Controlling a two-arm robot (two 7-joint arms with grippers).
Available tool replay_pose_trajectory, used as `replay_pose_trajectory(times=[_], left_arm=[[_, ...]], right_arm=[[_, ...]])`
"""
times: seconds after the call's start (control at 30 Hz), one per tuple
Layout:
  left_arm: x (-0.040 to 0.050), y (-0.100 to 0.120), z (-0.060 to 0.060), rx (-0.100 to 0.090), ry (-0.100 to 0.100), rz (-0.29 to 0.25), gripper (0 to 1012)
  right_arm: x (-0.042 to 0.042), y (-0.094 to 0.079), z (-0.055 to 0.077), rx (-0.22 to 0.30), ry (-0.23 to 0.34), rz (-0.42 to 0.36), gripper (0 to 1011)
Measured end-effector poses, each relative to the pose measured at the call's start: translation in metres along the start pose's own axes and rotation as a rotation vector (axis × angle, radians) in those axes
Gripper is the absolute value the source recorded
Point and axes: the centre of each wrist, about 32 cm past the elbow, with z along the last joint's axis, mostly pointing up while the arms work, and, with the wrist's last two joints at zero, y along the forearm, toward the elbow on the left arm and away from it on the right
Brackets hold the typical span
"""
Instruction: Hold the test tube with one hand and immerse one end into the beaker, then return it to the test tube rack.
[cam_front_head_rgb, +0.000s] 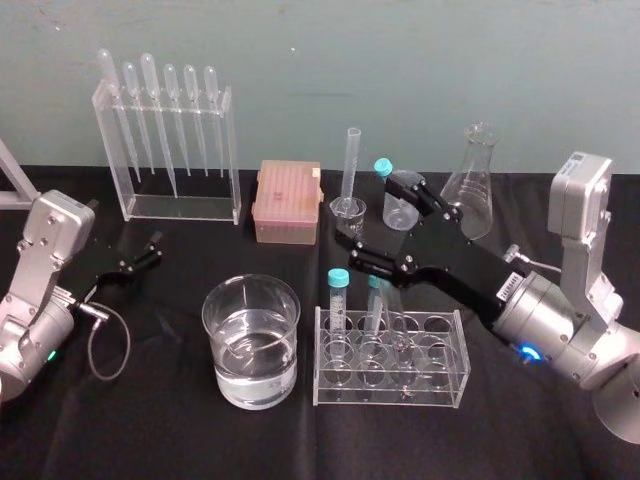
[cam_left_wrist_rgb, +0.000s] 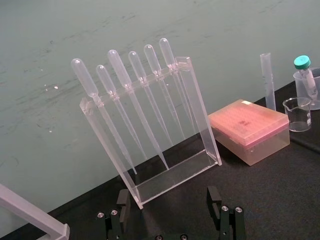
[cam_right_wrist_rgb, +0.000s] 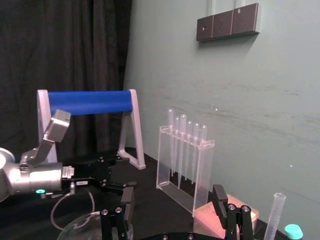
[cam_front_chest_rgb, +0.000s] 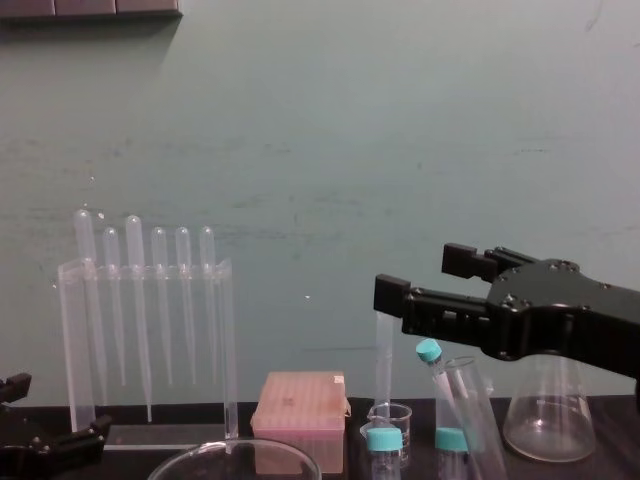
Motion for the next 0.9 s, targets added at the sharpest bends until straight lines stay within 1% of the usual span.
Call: replay_pose_trajectory(times=[0.1, 0.23, 0.37, 0.63, 0.77, 0.9], left_arm=[[0.0, 0.0, 0.0, 0.0, 0.0, 0.0, 1000], [0.0, 0.0, 0.0, 0.0, 0.0, 0.0, 1000], [0.0, 0.0, 0.0, 0.0, 0.0, 0.0, 1000], [0.0, 0.0, 0.0, 0.0, 0.0, 0.0, 1000], [0.0, 0.0, 0.0, 0.0, 0.0, 0.0, 1000], [0.0, 0.0, 0.0, 0.0, 0.0, 0.0, 1000]], right_arm=[[-0.0029, -0.002, 0.0, -0.003, 0.004, 0.002, 1004], [-0.0088, -0.008, -0.001, -0.016, 0.009, 0.0, 1004], [-0.012, -0.013, -0.002, -0.027, 0.014, -0.012, 1004], [-0.0148, -0.022, -0.006, -0.063, 0.03, -0.03, 1004], [-0.0153, -0.023, -0.008, -0.078, 0.038, -0.03, 1004], [-0.0144, -0.024, -0.012, -0.108, 0.05, -0.029, 1004]])
